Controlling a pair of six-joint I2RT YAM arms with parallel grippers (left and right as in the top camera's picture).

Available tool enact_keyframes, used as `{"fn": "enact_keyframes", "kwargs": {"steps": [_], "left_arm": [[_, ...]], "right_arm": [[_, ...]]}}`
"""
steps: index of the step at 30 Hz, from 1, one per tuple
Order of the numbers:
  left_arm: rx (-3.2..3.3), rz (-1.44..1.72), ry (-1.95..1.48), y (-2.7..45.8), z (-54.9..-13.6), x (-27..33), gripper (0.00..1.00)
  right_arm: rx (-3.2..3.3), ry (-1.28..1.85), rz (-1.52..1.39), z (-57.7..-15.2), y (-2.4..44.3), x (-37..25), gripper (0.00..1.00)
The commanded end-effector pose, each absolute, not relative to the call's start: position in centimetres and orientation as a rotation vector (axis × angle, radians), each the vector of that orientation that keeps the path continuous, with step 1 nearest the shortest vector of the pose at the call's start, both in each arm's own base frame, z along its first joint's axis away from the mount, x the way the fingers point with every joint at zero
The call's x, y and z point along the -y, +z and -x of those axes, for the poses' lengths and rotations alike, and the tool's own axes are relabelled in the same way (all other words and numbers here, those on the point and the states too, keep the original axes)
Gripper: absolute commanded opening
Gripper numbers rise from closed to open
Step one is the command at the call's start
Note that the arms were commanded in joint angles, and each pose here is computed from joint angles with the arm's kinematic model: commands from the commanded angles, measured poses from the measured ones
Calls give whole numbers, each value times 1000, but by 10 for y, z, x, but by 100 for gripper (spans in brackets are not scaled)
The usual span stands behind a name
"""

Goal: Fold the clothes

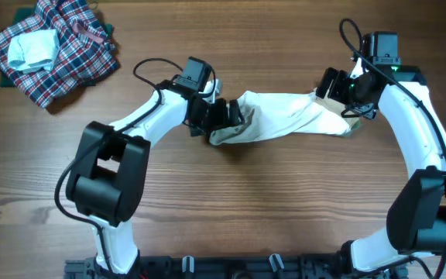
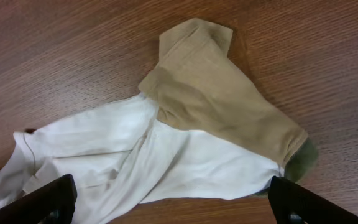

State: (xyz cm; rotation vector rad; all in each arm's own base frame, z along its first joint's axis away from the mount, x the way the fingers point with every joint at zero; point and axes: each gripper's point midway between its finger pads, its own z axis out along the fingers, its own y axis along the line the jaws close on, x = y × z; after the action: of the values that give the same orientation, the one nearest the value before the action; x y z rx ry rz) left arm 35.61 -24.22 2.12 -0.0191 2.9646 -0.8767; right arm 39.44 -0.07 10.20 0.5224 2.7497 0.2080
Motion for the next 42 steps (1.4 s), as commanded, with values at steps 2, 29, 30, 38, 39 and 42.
{"fn": "enact_keyframes", "kwargs": {"steps": [2,29,30,38,39,42], "left_arm": [[-3023,51,-873,-5,-349,243,98],[-3027,118,-864,-4,-354,229,4],[-3028,111,-860,-4,-355,225,4],[-3059,143,-816,-5,-356,189,4],[-3062,157,-812,-4,-356,184,4],[-3053,210,-770,0,-361,168,4]], "right_arm": [[-2759,174,-514,-393,99,5,100],[-2783,165,-489,-389,97,5,100],[-2783,166,-489,-389,97,5,100],[-2781,166,-488,-389,97,5,100],[-2781,166,-488,-389,97,5,100],[-2780,166,-488,-389,97,5,100]]}}
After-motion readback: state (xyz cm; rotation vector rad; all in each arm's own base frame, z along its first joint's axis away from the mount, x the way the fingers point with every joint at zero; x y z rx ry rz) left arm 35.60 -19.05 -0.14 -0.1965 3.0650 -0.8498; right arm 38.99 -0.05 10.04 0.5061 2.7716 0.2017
